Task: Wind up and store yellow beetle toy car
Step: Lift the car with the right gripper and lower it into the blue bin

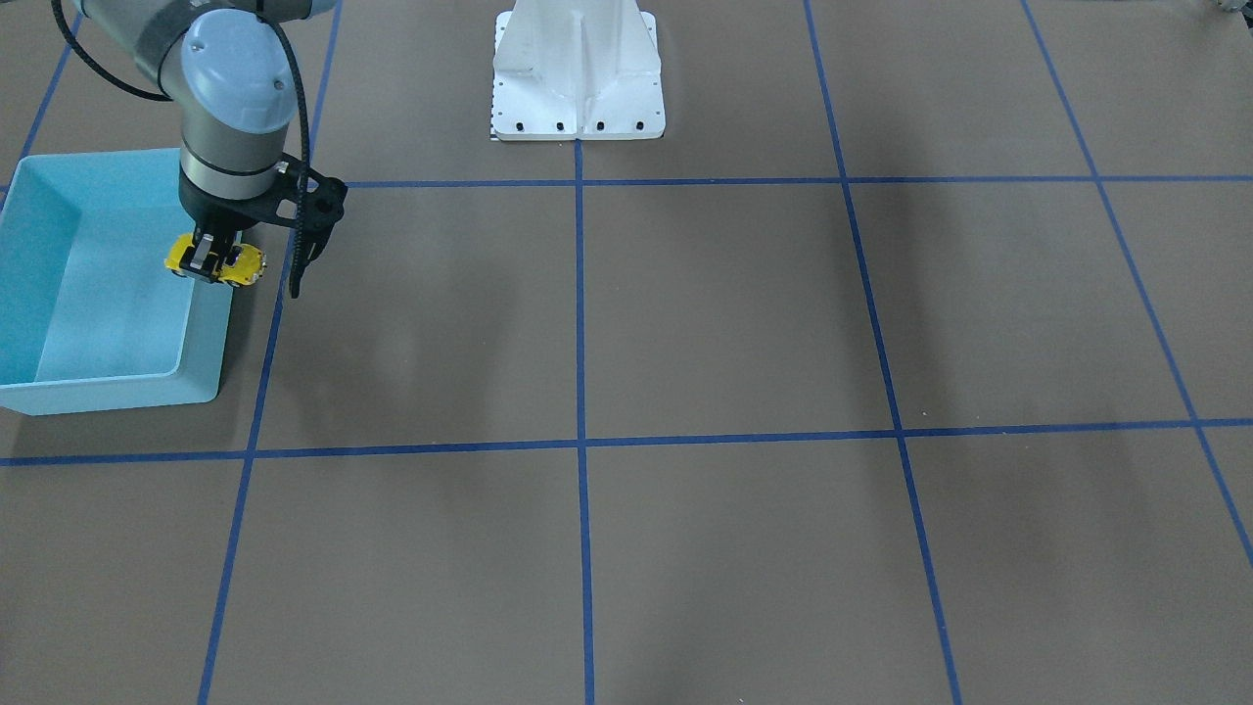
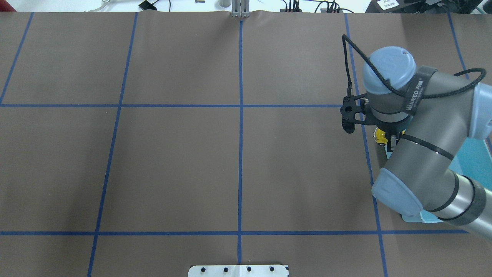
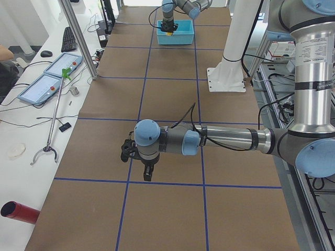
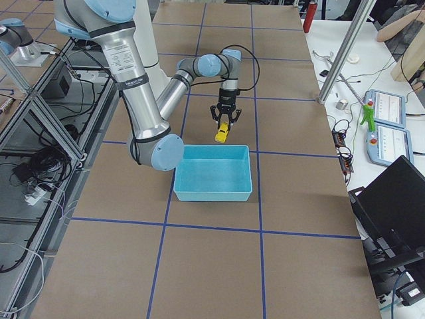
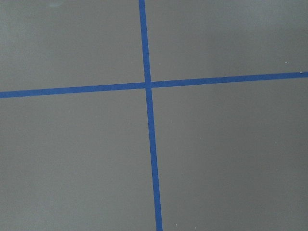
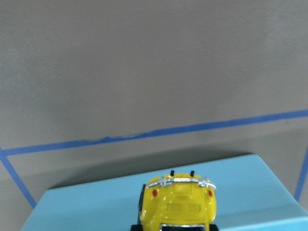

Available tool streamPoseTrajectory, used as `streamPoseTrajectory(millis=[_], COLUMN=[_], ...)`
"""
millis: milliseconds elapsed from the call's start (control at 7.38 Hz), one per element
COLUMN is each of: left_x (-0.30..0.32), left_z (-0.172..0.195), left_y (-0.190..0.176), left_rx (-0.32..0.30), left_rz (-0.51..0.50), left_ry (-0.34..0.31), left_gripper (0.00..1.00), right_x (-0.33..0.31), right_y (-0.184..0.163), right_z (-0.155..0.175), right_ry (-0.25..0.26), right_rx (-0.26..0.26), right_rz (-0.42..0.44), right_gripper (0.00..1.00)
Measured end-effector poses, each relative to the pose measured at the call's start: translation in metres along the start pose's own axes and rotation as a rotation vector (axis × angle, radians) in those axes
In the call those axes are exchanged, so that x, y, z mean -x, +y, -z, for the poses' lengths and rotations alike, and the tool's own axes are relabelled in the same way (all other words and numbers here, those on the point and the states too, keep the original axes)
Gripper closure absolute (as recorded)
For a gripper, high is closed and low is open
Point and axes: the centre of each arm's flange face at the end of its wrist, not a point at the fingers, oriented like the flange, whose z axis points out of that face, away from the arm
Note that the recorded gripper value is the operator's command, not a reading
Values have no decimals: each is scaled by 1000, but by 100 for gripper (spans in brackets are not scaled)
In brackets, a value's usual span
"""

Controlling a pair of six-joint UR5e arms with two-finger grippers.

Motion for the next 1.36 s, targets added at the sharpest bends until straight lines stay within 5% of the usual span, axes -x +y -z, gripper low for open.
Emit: streamPoseTrajectory(millis=[271, 407, 678, 1084, 1355], left_x=[0, 1, 1, 1, 1], left_z=[0, -1, -1, -1, -1], left_y=[0, 1, 1, 1, 1], left_rx=[0, 1, 2, 2, 2], left_rz=[0, 1, 2, 2, 2], left_ry=[-1, -1, -1, -1, -1], left_gripper=[0, 0, 0, 0, 0], right_x=[-1, 2, -4, -24, -57], right_y=[42, 59, 82, 109, 140], right_z=[-24, -42, -65, -65, -54], right_ry=[-24, -43, -67, -83, -122], right_rx=[38, 69, 112, 106, 43], right_rz=[-5, -12, -47, -125, -237], right_gripper=[92, 68, 0, 0, 0])
